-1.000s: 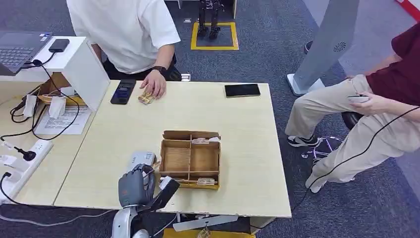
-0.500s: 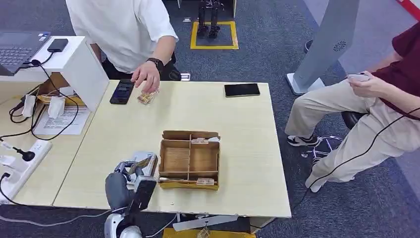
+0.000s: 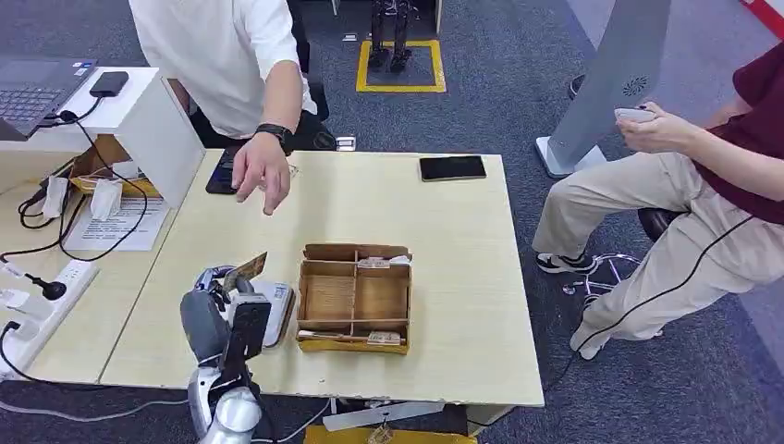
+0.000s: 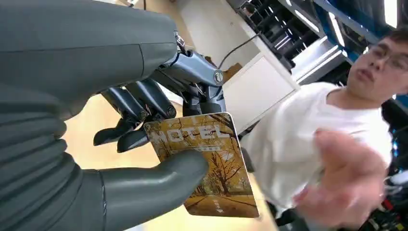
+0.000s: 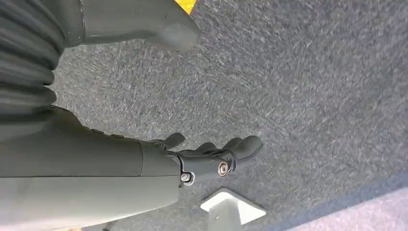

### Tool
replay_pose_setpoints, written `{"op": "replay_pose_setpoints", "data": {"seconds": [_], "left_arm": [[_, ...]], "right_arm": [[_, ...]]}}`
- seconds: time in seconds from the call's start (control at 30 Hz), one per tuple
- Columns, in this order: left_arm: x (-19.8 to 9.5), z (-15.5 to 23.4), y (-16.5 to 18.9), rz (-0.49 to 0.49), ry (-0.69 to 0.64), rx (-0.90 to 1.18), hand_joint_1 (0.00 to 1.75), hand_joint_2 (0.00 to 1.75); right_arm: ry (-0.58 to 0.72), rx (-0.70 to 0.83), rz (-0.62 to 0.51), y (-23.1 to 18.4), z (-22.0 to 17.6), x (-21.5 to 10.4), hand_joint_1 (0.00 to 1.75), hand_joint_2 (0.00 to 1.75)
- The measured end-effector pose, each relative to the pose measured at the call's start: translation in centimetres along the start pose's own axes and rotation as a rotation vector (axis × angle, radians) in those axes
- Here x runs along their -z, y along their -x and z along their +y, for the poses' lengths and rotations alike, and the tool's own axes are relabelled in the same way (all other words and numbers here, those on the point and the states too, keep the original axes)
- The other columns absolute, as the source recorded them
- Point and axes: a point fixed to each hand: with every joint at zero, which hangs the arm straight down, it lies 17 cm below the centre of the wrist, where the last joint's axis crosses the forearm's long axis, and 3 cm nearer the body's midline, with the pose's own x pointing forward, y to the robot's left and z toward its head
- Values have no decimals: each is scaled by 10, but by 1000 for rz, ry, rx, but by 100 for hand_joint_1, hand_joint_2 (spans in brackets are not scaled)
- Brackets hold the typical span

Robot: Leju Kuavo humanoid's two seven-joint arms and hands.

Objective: Pass the card to the sensor for recognition and then transmit it.

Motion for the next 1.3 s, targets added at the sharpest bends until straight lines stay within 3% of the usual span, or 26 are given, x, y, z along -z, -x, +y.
{"op": "replay_pose_setpoints", "data": {"seconds": [0.2,0.57,0.6,0.63,0.87,1.3], "left_arm": [[58,8,-20,-40,-76,-65,175,175],[105,13,-20,-31,-110,-43,175,175],[106,13,-19,-29,-109,-44,19,175],[108,12,-19,-25,-109,-48,0,175],[108,8,-7,39,-107,-128,0,175],[101,14,-38,-64,-105,-195,0,175]], "right_arm": [[-39,-13,-16,-4,12,-4,0,175],[-89,-34,-41,-9,26,-8,0,175],[-92,-35,-42,-10,27,-8,0,175],[-93,-35,-42,-10,27,-8,0,175],[-96,-29,-41,-9,28,-8,0,175],[-88,-22,-25,-5,25,-7,0,175]]}}
